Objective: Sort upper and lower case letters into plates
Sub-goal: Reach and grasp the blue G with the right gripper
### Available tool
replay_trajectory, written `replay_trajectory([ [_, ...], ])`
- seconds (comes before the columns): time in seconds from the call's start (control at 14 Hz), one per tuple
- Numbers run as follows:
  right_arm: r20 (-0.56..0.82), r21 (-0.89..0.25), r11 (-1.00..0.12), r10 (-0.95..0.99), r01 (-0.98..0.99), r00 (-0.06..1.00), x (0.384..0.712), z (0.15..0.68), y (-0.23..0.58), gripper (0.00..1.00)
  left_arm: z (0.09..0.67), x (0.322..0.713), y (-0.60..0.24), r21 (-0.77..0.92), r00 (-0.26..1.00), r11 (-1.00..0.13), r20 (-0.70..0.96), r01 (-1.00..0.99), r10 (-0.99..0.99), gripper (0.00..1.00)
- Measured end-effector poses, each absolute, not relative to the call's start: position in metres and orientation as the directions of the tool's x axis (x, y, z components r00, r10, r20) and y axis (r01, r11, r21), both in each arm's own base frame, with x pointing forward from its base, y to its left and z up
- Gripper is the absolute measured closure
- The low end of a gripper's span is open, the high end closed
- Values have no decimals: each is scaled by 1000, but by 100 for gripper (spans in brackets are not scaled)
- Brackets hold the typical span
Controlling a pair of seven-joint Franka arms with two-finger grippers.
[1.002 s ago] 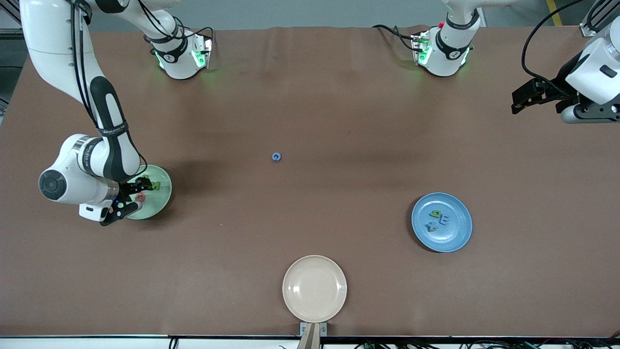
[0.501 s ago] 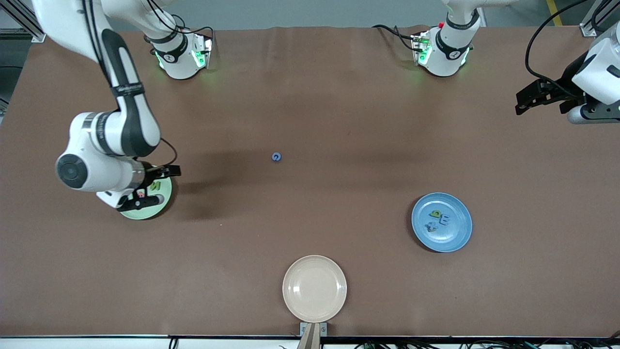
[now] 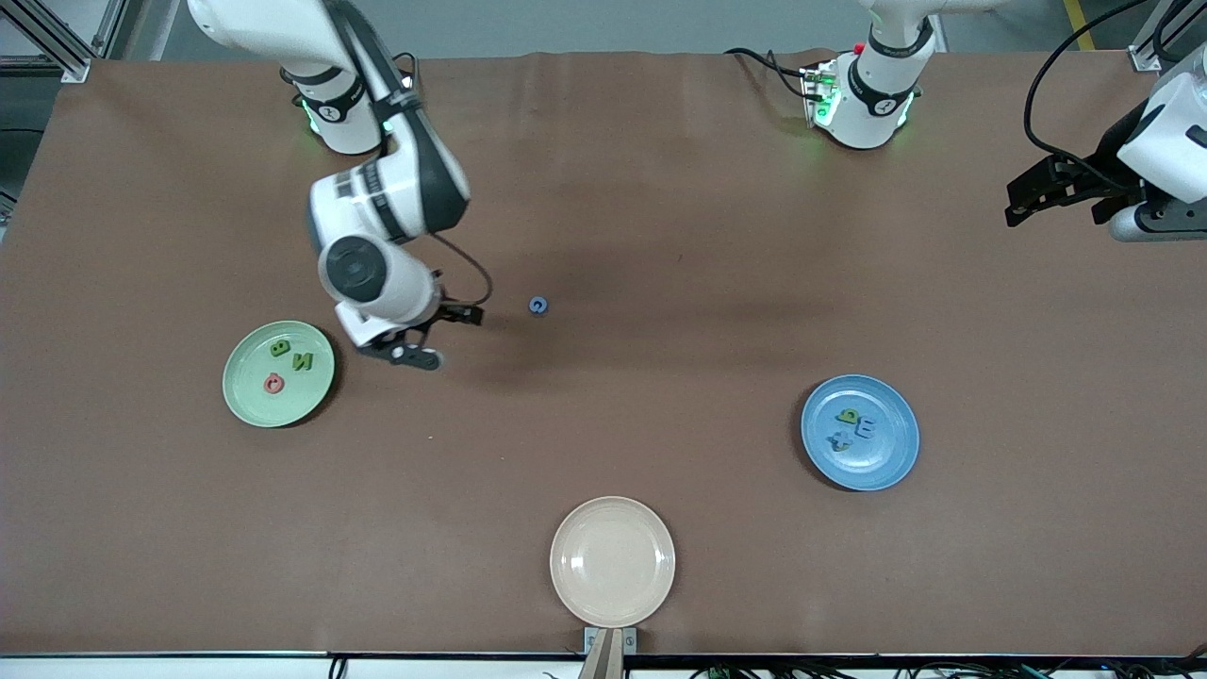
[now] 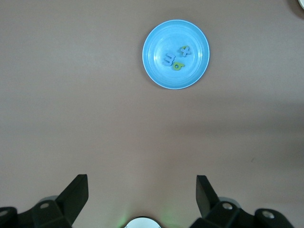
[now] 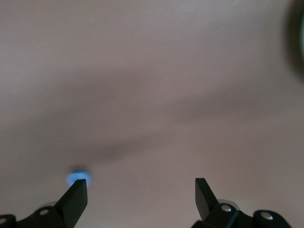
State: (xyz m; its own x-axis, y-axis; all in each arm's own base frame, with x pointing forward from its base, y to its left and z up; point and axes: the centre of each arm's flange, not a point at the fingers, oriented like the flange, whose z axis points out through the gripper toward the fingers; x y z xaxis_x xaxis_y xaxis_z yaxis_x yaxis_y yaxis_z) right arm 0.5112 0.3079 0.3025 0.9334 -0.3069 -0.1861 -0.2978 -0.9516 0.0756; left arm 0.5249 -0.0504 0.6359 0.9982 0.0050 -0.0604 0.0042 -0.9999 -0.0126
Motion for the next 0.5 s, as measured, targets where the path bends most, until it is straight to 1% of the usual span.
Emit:
replay_trajectory([
  [0.21,-108,46,-920,-392,-390,913,475,288,370,0,636,525,-49,-13,998,-1000,-60,7,8,0],
  [0.5,-92,-7,-895,-445,-447,891,453,241,387,0,636,525,-47,-13,998,-1000,-60,11,12,0],
])
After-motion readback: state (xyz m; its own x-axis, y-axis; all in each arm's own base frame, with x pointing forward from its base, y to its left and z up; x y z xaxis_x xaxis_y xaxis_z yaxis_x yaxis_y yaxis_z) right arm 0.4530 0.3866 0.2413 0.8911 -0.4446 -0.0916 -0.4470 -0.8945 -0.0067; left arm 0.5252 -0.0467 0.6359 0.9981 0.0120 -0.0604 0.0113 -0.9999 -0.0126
